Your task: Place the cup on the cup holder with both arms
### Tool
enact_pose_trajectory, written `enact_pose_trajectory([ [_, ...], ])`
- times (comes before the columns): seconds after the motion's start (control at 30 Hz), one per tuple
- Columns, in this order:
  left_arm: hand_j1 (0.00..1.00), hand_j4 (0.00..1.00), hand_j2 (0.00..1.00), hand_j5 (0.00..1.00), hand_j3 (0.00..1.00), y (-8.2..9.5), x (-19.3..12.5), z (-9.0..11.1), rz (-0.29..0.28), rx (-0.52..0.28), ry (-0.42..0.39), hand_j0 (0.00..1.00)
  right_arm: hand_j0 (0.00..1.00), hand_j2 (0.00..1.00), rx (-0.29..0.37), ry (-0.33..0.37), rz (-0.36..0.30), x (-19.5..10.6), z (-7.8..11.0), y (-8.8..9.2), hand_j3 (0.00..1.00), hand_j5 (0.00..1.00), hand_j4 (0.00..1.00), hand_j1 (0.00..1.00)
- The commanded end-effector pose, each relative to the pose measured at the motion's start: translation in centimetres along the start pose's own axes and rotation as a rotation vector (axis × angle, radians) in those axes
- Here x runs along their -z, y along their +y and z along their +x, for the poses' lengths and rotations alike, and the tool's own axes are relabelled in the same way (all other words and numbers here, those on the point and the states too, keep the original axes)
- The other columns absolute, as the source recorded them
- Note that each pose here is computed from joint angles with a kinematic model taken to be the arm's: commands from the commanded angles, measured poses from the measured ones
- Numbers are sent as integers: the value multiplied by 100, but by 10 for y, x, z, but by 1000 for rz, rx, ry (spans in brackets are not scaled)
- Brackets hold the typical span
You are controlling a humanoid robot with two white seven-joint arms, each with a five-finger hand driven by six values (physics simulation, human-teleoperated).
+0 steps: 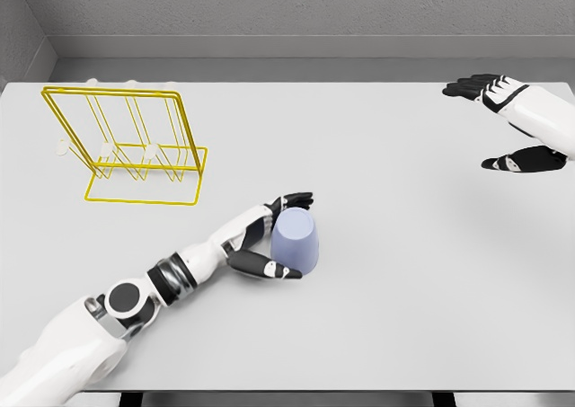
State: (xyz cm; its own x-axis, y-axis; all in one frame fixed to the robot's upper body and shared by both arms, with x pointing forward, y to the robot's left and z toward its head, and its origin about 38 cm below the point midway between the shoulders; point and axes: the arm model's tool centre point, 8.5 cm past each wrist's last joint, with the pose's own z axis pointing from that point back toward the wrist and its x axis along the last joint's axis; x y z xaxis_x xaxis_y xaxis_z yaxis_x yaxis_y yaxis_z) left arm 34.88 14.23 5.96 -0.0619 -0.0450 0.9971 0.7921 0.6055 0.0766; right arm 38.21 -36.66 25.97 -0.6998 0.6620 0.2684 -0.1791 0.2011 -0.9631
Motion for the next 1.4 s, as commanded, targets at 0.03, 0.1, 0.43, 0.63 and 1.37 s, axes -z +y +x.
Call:
enact_pose_trajectory([
  [0.03, 75, 75, 75, 75, 75, 1, 0, 1, 7, -8, -9, 75, 100, 100, 7, 0, -5, 0, 0, 0, 100, 100, 100, 100],
  [0.1, 73, 73, 73, 73, 73, 3, 0, 1, 10, -5, -8, 73, 100, 100, 8, -3, -7, 0, 0, 0, 100, 100, 100, 100],
  [0.43, 69, 69, 69, 69, 69, 7, 1, 5, 18, 0, -20, 69, 100, 100, 9, -3, -8, 1, 0, 0, 100, 100, 100, 100],
  [0.63, 69, 69, 69, 69, 69, 13, -2, 16, 41, 1, -55, 69, 100, 100, 10, -1, -9, 0, 0, 0, 100, 100, 100, 100],
  [1.37, 70, 70, 70, 70, 70, 23, -42, 78, 30, 79, -162, 70, 100, 100, 11, 1, -7, 0, -1, 1, 100, 100, 100, 100],
])
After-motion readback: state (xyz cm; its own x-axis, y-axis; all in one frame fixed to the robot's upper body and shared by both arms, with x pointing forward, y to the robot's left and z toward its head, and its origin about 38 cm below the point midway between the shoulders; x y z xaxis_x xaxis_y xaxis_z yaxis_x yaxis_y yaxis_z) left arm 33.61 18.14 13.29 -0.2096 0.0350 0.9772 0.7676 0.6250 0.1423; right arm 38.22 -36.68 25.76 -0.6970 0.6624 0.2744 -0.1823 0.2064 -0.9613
